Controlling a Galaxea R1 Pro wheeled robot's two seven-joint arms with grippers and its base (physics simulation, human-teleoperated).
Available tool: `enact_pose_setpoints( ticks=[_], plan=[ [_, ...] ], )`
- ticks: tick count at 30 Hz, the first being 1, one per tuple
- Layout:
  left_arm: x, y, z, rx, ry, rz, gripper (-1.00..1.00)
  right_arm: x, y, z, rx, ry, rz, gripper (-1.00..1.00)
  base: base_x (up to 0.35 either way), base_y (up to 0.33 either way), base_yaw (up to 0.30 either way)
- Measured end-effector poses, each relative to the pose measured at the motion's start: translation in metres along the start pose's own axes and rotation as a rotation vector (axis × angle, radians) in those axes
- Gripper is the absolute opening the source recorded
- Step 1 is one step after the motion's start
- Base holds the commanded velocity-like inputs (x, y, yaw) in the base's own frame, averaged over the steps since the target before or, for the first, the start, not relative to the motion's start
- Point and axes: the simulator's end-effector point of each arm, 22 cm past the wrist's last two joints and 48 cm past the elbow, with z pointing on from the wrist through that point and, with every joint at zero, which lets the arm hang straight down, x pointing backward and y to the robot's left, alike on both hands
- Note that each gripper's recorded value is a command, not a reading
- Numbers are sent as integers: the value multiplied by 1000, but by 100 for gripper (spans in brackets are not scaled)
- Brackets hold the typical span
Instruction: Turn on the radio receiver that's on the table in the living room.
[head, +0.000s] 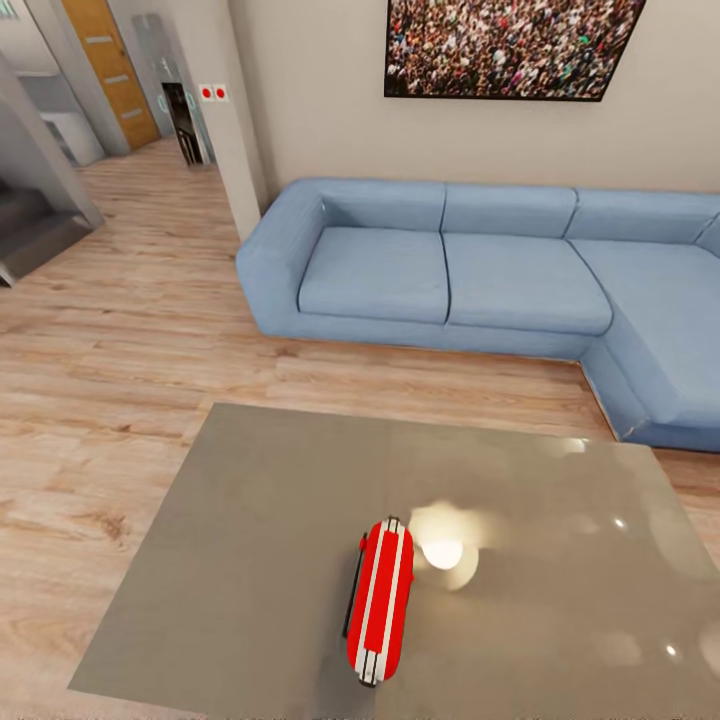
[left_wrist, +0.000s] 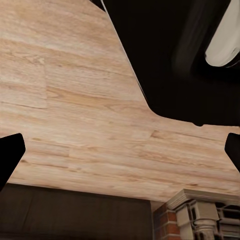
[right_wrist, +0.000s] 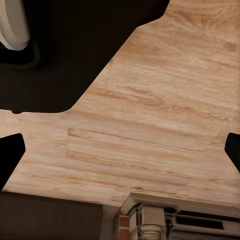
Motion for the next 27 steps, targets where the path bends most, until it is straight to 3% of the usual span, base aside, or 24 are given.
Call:
enact_pose_setpoints(
  ticks=[27],
  plan=[
    [17,2,0,-6,43,0,100,17,2,-1,-5,43,0,100,0,0,0]
  ],
)
